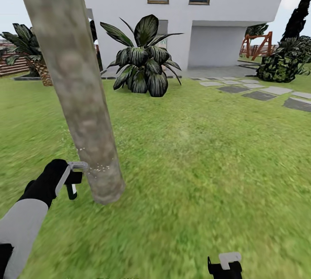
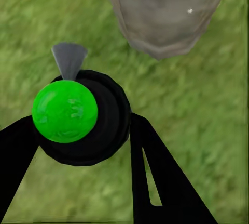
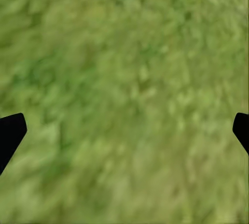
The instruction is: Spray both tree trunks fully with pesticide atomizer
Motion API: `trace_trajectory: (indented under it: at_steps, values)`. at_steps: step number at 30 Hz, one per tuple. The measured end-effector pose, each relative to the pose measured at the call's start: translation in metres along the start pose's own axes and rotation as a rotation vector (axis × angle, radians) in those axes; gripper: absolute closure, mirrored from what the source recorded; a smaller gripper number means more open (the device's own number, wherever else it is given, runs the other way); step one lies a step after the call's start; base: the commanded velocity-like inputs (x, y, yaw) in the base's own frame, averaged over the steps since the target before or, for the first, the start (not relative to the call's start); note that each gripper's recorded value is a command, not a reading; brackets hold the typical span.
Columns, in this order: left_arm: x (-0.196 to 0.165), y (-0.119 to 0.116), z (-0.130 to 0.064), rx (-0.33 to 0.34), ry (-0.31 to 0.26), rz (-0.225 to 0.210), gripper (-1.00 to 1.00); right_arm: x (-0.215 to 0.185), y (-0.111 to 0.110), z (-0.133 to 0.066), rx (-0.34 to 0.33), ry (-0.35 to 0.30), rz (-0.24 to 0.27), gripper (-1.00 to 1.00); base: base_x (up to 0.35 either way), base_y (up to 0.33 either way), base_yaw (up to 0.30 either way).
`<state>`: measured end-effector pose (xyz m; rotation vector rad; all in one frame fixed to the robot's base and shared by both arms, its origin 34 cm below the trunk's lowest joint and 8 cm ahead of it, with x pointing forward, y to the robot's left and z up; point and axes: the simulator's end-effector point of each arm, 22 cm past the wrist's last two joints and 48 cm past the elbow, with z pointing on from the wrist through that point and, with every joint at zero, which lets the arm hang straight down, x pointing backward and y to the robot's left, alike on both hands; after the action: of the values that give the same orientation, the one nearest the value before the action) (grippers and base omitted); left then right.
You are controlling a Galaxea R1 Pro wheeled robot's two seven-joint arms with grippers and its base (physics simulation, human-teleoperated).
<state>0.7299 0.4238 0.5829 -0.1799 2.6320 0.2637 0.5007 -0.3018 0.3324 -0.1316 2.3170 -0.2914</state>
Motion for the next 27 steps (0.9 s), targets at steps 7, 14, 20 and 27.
trace_trajectory:
  at_steps: [7, 14, 20, 27]
  values:
    - [0.0, -0.002, -0.001, -0.004, 0.005, 0.01, 1.0, 0.001, -0.005, 0.0, 0.006, 0.0, -0.003, -1.0, 0.0, 0.0, 0.025]
    - [-0.026, -0.004, -0.019, 0.002, -0.06, 0.009, 1.0, 0.001, -0.005, 0.0, 0.007, 0.0, -0.003, -1.0, 0.125, -0.178, 0.0]
    - [-0.031, -0.004, -0.022, 0.0, -0.073, 0.01, 1.0, 0.001, -0.004, 0.001, 0.006, 0.0, -0.003, -1.0, -0.132, -0.266, 0.0]
    - [-0.042, -0.003, -0.03, 0.0, -0.103, 0.009, 1.0, 0.0, -0.002, 0.0, 0.002, 0.0, -0.002, -1.0, -0.168, -0.26, 0.062]
